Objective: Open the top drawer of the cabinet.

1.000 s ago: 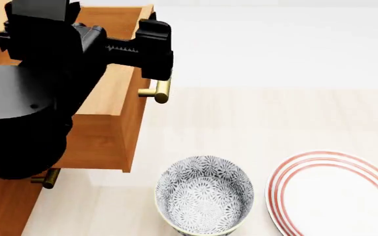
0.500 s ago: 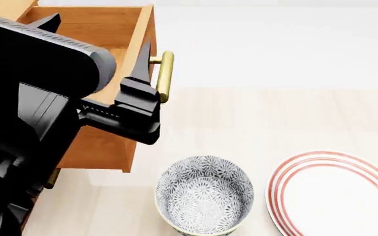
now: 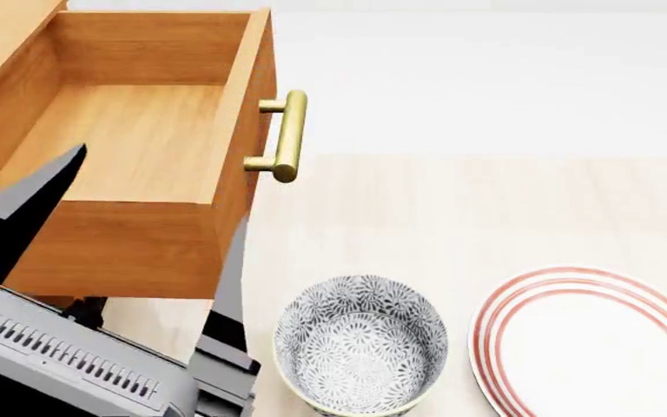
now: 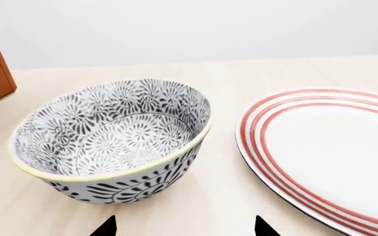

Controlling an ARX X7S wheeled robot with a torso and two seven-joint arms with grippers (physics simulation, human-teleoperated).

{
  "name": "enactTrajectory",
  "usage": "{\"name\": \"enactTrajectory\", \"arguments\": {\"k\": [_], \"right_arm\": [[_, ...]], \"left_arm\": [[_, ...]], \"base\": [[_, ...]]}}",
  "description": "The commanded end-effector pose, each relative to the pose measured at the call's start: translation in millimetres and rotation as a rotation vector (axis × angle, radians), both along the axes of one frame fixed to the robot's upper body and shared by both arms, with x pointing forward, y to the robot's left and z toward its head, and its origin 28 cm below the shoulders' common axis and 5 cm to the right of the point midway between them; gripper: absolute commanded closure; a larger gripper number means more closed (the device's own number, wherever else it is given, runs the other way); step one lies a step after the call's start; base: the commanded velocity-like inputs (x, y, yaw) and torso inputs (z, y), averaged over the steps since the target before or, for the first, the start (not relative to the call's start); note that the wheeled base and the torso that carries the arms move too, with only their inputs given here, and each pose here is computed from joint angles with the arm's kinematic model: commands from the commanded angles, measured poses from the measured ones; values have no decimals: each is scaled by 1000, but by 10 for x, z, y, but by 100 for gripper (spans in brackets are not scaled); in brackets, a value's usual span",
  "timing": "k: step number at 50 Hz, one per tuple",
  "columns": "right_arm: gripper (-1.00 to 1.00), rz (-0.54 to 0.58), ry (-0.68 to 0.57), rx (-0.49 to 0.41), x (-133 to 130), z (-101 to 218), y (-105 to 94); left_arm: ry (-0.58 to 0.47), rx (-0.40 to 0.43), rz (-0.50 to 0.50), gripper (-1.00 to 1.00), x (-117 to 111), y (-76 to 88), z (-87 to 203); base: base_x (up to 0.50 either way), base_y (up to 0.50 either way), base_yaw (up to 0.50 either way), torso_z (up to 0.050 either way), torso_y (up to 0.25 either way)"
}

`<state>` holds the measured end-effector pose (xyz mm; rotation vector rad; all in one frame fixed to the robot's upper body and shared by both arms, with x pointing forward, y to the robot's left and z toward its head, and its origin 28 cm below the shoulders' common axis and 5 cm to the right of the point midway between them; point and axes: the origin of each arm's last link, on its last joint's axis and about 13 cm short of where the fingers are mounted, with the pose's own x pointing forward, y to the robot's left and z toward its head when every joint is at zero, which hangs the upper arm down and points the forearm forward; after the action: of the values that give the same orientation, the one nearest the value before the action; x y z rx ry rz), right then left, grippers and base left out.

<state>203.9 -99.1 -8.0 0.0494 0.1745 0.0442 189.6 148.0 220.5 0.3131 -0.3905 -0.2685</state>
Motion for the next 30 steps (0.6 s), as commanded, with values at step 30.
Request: {"name": "enactTrajectory", "arguments": {"k": [30], "right_arm": [[-100, -145, -357, 140, 62, 176, -131]], "left_arm": [[-261, -66, 367, -100, 145, 684, -1691]], "base": [[0, 0, 0, 0, 0]]}}
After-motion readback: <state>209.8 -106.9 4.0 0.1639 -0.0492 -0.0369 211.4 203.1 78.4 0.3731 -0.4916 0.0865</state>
